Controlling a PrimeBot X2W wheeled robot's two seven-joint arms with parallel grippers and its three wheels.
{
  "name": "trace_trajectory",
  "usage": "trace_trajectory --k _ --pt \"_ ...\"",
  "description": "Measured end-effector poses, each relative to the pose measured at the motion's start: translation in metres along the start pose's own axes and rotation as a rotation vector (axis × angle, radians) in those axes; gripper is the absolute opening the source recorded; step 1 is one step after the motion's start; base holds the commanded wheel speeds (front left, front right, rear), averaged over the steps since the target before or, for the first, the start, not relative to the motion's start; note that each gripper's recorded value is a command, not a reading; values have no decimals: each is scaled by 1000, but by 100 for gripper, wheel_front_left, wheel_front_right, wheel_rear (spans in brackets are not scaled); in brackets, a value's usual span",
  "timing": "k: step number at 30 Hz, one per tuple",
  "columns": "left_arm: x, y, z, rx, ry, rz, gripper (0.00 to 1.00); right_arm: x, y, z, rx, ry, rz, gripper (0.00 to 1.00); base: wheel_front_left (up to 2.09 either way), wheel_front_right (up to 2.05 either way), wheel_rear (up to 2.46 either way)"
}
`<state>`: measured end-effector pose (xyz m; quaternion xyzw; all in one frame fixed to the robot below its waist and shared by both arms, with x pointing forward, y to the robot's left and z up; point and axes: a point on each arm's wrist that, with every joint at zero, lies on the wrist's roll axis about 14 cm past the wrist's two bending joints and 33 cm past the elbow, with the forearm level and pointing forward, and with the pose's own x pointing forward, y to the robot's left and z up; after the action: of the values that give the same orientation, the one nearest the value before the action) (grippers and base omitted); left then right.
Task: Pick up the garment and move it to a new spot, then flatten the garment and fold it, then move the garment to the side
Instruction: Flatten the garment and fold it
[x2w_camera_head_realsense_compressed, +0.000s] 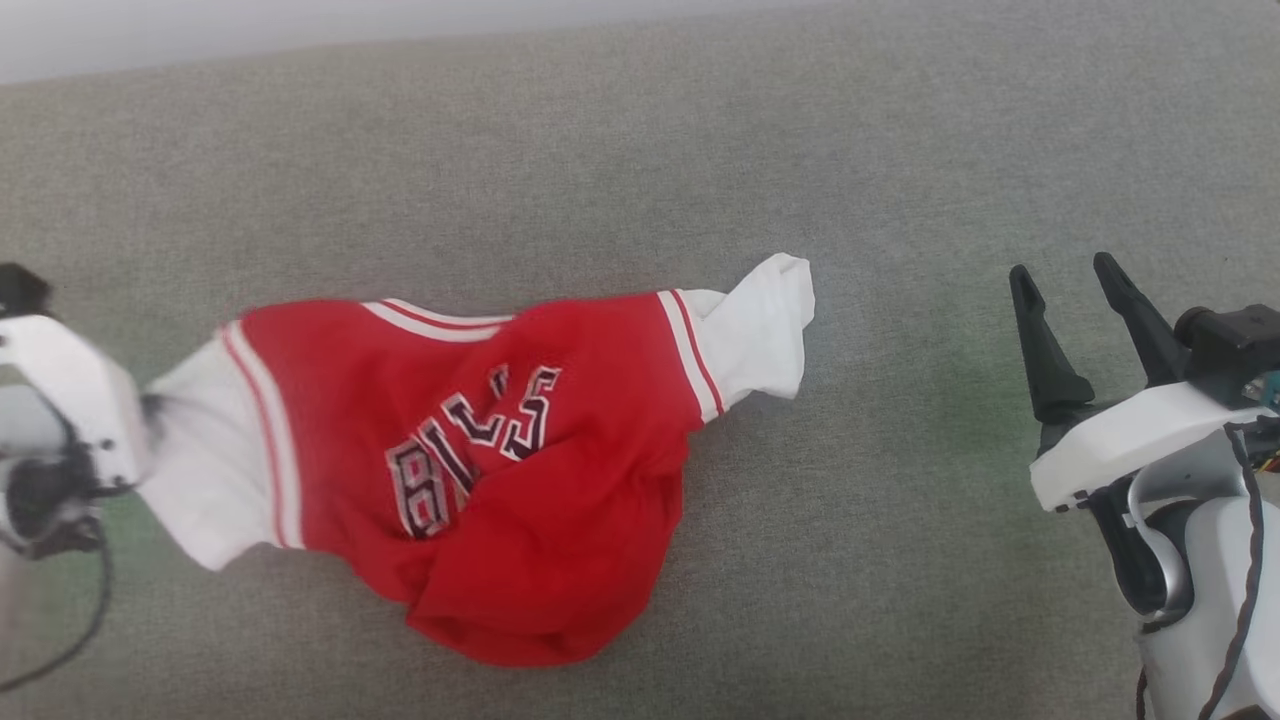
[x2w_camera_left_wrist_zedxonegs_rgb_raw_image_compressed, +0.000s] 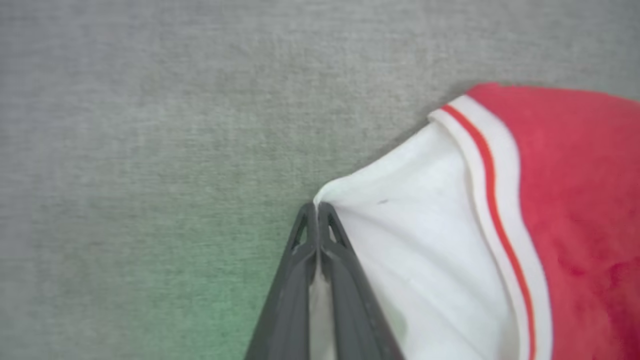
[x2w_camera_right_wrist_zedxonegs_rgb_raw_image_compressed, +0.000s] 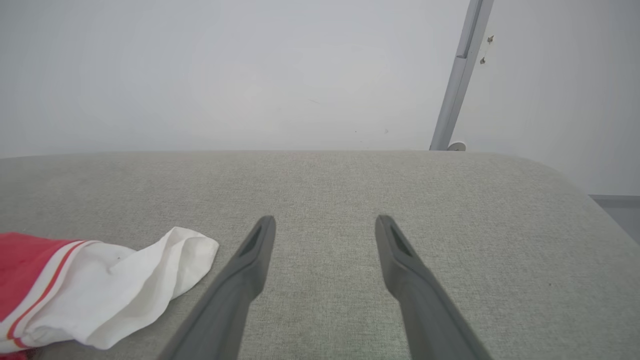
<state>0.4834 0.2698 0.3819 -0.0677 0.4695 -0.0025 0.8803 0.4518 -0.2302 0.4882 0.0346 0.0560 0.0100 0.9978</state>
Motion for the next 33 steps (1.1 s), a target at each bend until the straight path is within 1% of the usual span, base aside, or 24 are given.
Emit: trace_trajectory --k 5,6,7,10,13,15,16,21,23,28,30,33 --pt "-16 38 19 -11 -64 98 0 1 3 2 -1 -6 7 100 0 0 0" --pt "-23 53 25 -20 -91 139 0 1 3 3 -3 -8 8 100 0 0 0" --pt "-24 59 25 -29 -94 156 0 2 3 3 -3 -7 8 100 0 0 0" --pt "-22 66 15 -62 -79 172 0 2 4 2 -3 -2 10 100 0 0 0" --pt "-16 60 6 -94 -67 150 0 4 5 0 -1 2 13 100 0 0 0" --pt "-14 58 5 -101 -69 142 73 4 6 -1 1 4 14 100 0 0 0" --pt "-13 55 5 -98 -77 133 100 5 7 -1 1 4 16 100 0 0 0" --pt "-19 51 14 -89 -141 109 100 7 12 2 3 -2 30 100 0 0 0" --pt "-27 49 26 -87 -202 98 100 7 16 4 3 -6 41 100 0 0 0" --pt "-52 39 53 -31 -385 52 100 7 24 7 5 -8 65 100 0 0 0" --pt "-63 37 56 -1 -454 50 100 7 29 8 5 -6 79 100 0 0 0" --pt "-78 36 53 15 -536 47 100 9 36 11 1 -8 100 100 0 0 0"
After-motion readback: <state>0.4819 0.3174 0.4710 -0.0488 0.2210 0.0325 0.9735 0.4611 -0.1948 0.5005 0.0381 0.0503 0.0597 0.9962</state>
